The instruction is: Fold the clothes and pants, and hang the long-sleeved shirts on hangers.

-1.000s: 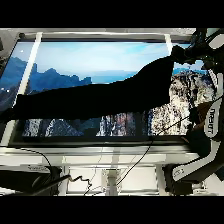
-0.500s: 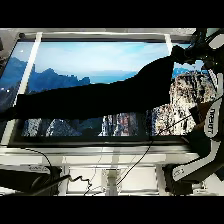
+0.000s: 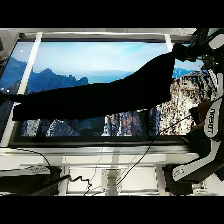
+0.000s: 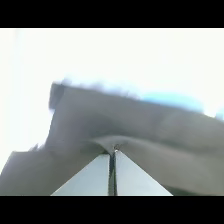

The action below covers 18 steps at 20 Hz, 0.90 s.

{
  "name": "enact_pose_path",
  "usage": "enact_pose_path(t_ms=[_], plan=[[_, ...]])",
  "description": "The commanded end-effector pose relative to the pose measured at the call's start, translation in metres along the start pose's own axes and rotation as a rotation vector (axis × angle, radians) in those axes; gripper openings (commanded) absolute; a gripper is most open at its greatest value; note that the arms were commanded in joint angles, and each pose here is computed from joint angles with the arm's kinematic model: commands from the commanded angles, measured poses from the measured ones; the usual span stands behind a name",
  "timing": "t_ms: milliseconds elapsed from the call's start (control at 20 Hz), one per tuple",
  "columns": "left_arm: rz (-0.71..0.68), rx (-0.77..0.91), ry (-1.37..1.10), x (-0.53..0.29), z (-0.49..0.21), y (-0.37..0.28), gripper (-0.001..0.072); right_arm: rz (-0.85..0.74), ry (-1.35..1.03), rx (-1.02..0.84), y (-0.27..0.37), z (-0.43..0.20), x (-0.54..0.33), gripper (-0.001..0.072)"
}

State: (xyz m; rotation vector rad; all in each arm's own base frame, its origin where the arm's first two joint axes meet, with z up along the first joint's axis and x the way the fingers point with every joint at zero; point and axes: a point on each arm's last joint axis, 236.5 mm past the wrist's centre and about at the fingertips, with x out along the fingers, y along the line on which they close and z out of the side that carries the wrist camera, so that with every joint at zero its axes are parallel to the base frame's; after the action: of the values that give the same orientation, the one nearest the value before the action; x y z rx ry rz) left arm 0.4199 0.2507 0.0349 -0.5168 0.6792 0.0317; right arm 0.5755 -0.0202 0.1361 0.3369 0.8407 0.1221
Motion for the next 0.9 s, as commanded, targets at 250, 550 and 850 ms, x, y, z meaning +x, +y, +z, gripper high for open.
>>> enact_pose_path(t_ms=[250, 550, 850], plan=[[-0.014, -0.202, -0.441, 0.023, 0.111, -0.063, 0.0010, -0.057, -0.298, 0.147, -0.030, 0.062, 0.007, 0.0022], [0.238, -0.196, -0.606, 0.044, 0.129, -0.069, 0.0011, -0.100, -0.329, 0.257, -0.076, 0.061, 0.041, 0.0023], [0.226, -0.182, -0.527, 0.089, 0.100, -0.086, 0.0011, -0.133, -0.479, 0.257, -0.105, 0.088, 0.038, 0.0023]])
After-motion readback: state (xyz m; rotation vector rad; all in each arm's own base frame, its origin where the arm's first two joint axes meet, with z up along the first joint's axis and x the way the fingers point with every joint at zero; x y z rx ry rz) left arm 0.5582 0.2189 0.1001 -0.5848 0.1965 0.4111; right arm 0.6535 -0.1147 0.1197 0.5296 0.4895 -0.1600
